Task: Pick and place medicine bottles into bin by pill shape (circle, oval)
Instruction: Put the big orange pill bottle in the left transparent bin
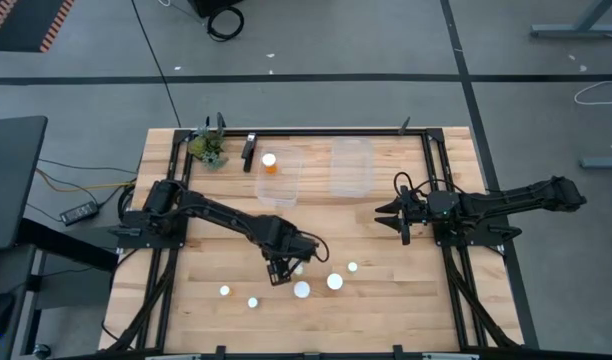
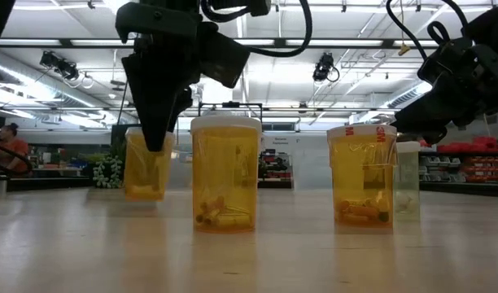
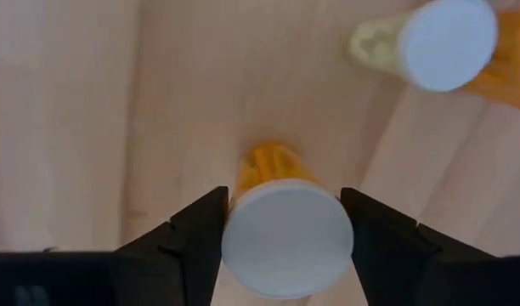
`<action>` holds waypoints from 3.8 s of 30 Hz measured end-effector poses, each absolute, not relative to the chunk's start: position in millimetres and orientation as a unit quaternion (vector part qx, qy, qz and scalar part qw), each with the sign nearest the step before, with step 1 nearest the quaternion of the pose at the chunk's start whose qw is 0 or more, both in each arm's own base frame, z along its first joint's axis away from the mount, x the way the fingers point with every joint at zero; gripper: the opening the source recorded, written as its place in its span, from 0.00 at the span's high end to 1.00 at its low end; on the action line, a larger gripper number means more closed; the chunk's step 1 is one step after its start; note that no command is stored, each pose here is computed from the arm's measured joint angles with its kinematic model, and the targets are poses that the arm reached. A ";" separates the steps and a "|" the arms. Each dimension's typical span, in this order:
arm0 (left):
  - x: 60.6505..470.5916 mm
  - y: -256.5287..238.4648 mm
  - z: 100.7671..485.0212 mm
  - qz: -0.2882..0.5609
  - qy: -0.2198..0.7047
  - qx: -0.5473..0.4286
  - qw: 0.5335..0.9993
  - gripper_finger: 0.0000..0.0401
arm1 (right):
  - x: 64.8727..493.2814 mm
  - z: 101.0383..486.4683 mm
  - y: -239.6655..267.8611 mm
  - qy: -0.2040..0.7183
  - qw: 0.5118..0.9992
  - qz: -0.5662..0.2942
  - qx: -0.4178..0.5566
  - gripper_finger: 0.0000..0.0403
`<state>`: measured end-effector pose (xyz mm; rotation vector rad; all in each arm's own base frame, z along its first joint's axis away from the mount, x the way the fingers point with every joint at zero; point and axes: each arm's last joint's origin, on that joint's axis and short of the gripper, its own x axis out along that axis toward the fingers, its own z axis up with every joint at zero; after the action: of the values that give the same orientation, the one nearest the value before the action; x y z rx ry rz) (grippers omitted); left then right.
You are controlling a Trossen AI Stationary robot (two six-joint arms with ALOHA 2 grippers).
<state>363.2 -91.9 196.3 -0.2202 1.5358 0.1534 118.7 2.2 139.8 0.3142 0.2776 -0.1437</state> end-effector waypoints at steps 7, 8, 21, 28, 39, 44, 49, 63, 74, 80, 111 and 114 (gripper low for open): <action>371.1 -67.1 222.2 0.069 0.698 -0.095 0.707 0.45 | 118.7 139.8 2.2 0.138 0.976 -0.071 0.156 0.60; 372.6 -62.7 226.4 0.070 0.697 -0.096 0.708 0.46 | 118.7 139.8 2.2 0.138 0.976 -0.071 0.156 0.60; 392.2 -2.2 273.5 0.081 0.637 -0.105 0.759 0.44 | 118.7 139.8 2.2 0.138 0.976 -0.071 0.156 0.60; 394.5 34.5 283.5 0.100 0.614 -0.117 0.774 0.45 | 118.7 139.8 2.2 0.138 0.976 -0.071 0.156 0.60; 389.6 83.0 284.7 0.126 0.601 -0.126 0.780 0.45 | 118.7 139.8 2.2 0.138 0.976 -0.071 0.156 0.60; 388.5 101.9 285.6 0.135 0.586 -0.123 0.789 0.44 | 118.7 139.8 2.2 0.138 0.976 -0.071 0.156 0.60; 384.9 122.5 286.4 0.154 0.573 -0.134 0.794 0.44 | 118.7 139.8 2.2 0.138 0.976 -0.071 0.156 0.60; 375.0 170.0 276.7 0.197 0.571 -0.112 0.789 0.43 | 118.7 139.8 2.2 0.138 0.976 -0.071 0.156 0.60; 383.8 186.9 245.9 0.197 0.593 -0.112 0.773 0.44 | 118.7 139.8 2.2 0.138 0.976 -0.071 0.156 0.60; 388.6 190.3 229.1 0.200 0.609 -0.110 0.760 0.44 | 118.7 139.8 2.2 0.138 0.976 -0.071 0.156 0.60; 390.1 194.0 202.6 0.211 0.656 -0.083 0.720 0.30 | 118.7 139.8 2.2 0.138 0.976 -0.071 0.156 0.60; 387.2 189.8 214.4 0.224 0.667 -0.049 0.708 0.30 | 118.7 139.8 2.2 0.138 0.976 -0.071 0.156 0.60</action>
<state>387.2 189.8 214.4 -0.1085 1.4820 0.4970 118.7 2.2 139.8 0.3142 0.2777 -0.1435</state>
